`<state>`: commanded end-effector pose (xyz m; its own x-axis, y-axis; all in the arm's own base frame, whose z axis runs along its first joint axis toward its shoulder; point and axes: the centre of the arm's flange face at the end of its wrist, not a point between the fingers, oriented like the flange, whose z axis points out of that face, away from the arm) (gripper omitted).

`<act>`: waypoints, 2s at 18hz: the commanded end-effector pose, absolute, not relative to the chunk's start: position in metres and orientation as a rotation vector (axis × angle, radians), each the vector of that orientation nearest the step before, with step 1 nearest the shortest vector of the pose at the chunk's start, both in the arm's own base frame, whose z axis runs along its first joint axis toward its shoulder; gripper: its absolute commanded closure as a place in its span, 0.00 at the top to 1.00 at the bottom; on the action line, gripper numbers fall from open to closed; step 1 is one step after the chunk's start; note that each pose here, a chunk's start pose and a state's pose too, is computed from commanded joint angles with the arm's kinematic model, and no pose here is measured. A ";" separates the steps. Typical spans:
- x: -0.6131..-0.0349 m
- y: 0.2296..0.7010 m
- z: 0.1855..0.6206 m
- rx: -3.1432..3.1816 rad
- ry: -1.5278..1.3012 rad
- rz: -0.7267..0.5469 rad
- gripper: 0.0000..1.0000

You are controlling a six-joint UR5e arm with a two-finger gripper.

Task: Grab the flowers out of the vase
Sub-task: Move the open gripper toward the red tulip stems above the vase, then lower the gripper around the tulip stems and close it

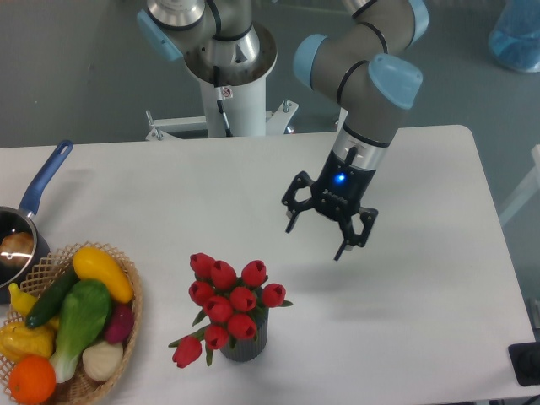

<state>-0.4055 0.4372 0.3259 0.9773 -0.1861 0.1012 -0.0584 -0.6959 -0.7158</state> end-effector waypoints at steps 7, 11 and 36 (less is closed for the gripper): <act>-0.405 0.485 0.342 -2.230 0.218 -0.272 1.00; -0.401 0.492 0.341 -2.154 0.223 -0.331 1.00; -0.392 0.524 0.330 -2.056 0.283 -0.393 0.35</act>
<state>-0.3916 0.5239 0.3304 0.9202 -0.3572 0.1599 -0.0380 -0.4883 -0.8719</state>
